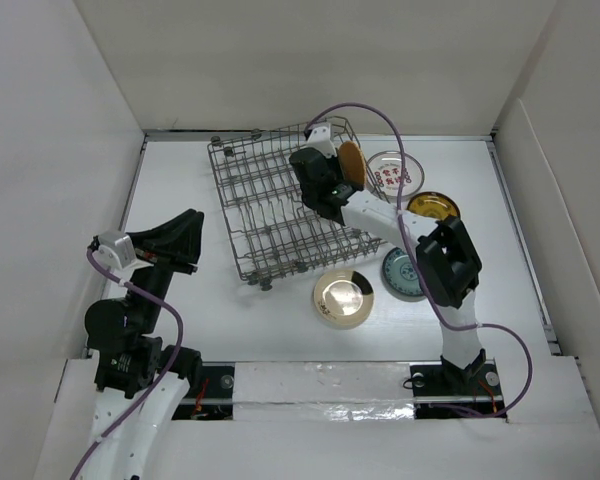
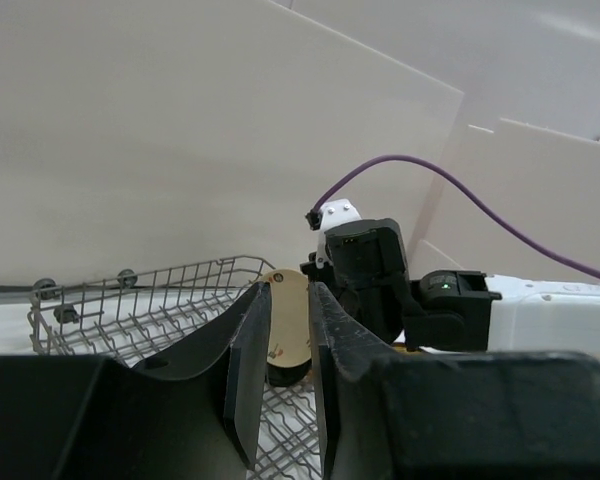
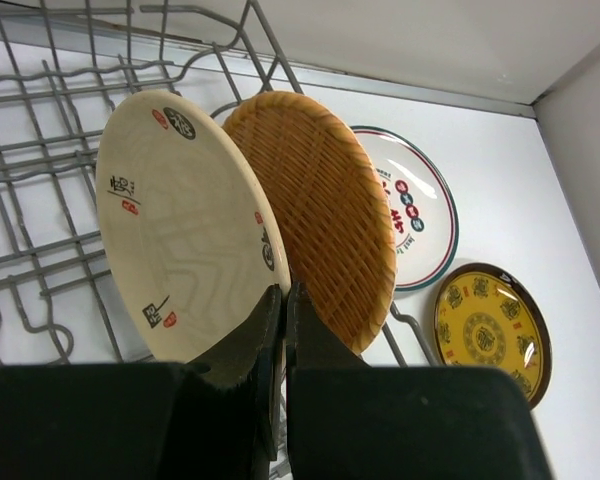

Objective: Load the plates into the dish rack

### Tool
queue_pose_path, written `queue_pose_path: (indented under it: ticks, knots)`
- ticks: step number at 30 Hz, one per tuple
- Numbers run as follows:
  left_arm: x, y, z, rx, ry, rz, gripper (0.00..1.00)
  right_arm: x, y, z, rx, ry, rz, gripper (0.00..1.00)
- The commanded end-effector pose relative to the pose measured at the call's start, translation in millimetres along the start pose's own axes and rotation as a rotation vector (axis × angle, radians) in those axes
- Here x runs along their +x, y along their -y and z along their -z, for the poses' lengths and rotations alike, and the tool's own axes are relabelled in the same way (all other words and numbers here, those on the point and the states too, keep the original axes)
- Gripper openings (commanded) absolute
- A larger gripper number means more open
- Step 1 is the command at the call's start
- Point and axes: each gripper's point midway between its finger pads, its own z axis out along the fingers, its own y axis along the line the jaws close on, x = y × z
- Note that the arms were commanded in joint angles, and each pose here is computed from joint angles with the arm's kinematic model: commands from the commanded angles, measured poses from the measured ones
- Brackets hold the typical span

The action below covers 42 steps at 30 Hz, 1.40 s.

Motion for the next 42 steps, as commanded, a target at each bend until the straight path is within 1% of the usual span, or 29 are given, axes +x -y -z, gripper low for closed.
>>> queue_pose_path:
  ticks: [1, 4, 7, 9, 12, 14, 16, 17, 19, 20, 21, 22, 23, 25, 26, 29, 30, 31, 32, 33, 34, 35, 36, 37, 38, 39, 40, 41, 42]
  knots:
    - [-7.3, 4.8, -2.7, 0.025, 0.029, -0.004, 0.19, -4.7, 3.7, 1.8, 0.057, 0.017, -0.012, 0.0]
    - [-3.1, 1.2, -4.7, 0.007, 0.008, 0.0, 0.19, -0.7, -3.7, 2.7, 0.048, 0.013, 0.005, 0.0]
    - [-6.4, 6.8, -2.8, 0.036, 0.024, -0.001, 0.2, 4.4, -7.7, 4.4, 0.047, 0.014, 0.039, 0.0]
    - [-4.2, 0.6, -3.9, 0.005, 0.017, -0.003, 0.2, 7.9, -18.6, 6.8, 0.013, 0.012, 0.045, 0.0]
    - [-3.7, 2.0, -4.5, 0.012, 0.011, -0.001, 0.2, 16.3, -25.9, 6.1, 0.022, 0.002, 0.077, 0.0]
    - [-6.0, 6.4, -1.9, 0.034, 0.024, -0.003, 0.2, 20.1, -29.9, 9.5, 0.013, 0.002, 0.078, 0.0]
    - [-3.2, -0.2, -4.0, 0.003, 0.017, -0.004, 0.2, 20.5, -29.5, 11.3, -0.002, 0.005, 0.066, 0.01]
    - [-3.4, -0.9, -5.1, -0.003, 0.011, -0.005, 0.2, 17.7, -30.8, 12.5, -0.012, 0.009, 0.026, 0.03]
    - [-2.5, 3.1, -4.6, 0.018, 0.002, -0.003, 0.2, 6.8, -23.6, 17.4, -0.014, 0.024, -0.018, 0.18]
    - [-2.9, 4.9, -3.9, 0.028, 0.006, -0.003, 0.2, 7.5, -27.3, 23.3, -0.04, 0.032, -0.023, 0.3]
    - [-4.4, 5.6, -3.7, 0.032, 0.014, -0.004, 0.2, 4.8, -26.4, 25.6, -0.055, 0.038, -0.036, 0.34]
    - [-4.5, 3.2, -4.1, 0.019, 0.016, -0.007, 0.21, 2.7, -25.8, 28.1, -0.074, 0.04, -0.046, 0.37]
    - [-3.7, 1.5, -4.8, 0.011, 0.012, -0.007, 0.21, -5.3, -24.4, 33.3, -0.108, 0.046, -0.064, 0.43]
    - [-2.6, 0.7, -4.8, 0.004, 0.001, -0.005, 0.21, -11.5, -24.7, 42.8, -0.134, 0.052, -0.083, 0.45]
    - [-2.4, 2.8, -4.1, 0.015, 0.0, -0.004, 0.21, -22.8, -16.0, 47.8, -0.133, 0.072, -0.112, 0.45]
    - [-6.1, 5.2, -2.8, 0.027, 0.019, -0.008, 0.21, -22.6, -18.7, 67.2, -0.21, 0.078, -0.121, 0.55]
    - [-4.4, 3.0, -3.1, 0.015, 0.011, -0.006, 0.21, -35.3, -10.1, 76.3, -0.238, 0.091, -0.172, 0.55]
    - [-2.1, 0.3, -4.8, 0.003, 0.0, -0.004, 0.21, -31.5, -8.3, 80.6, -0.264, 0.087, -0.173, 0.55]
    - [-2.8, 2.1, -4.9, 0.01, -0.001, -0.002, 0.21, -35.5, -8.6, 87.0, -0.31, 0.096, -0.195, 0.54]
    - [-3.1, 4.6, -4.7, 0.024, -0.001, -0.002, 0.21, -50.1, 1.9, 103.1, -0.35, 0.125, -0.247, 0.5]
    - [-5.4, 9.3, -2.5, 0.046, 0.006, -0.004, 0.21, -34.6, 0.5, 110.6, -0.387, 0.111, -0.235, 0.42]
    - [-4.9, 8.9, -2.2, 0.046, 0.009, -0.005, 0.21, -33.1, -2.6, 120.3, -0.459, 0.111, -0.255, 0.28]
    - [-6.2, 5.0, -2.3, 0.025, 0.017, -0.007, 0.21, -42.2, 10.1, 135.5, -0.509, 0.126, -0.325, 0.03]
    - [-5.2, 2.0, -3.0, 0.009, 0.012, -0.01, 0.21, -35.3, 9.5, 144.4, -0.564, 0.112, -0.338, 0.0]
    - [-7.4, 1.4, -3.1, 0.002, 0.014, -0.011, 0.21, -6.6, 3.4, 153.5, -0.636, 0.057, -0.311, 0.0]
    - [-7.4, 1.4, -2.6, 0.001, 0.012, -0.011, 0.18, 3.9, 5.0, 163.0, -0.662, 0.027, -0.337, 0.0]
    - [-8.1, 4.9, -1.2, 0.018, 0.015, -0.009, 0.17, 2.8, 21.4, 174.1, -0.68, 0.031, -0.371, 0.0]
    - [-8.5, 6.8, -0.1, 0.028, 0.019, -0.009, 0.15, 39.1, 23.4, 180.6, -0.694, -0.037, -0.324, 0.0]
    - [-9.9, 7.5, -0.1, 0.031, 0.026, -0.009, 0.09, 52.5, 28.2, 187.3, -0.708, -0.079, -0.357, 0.0]
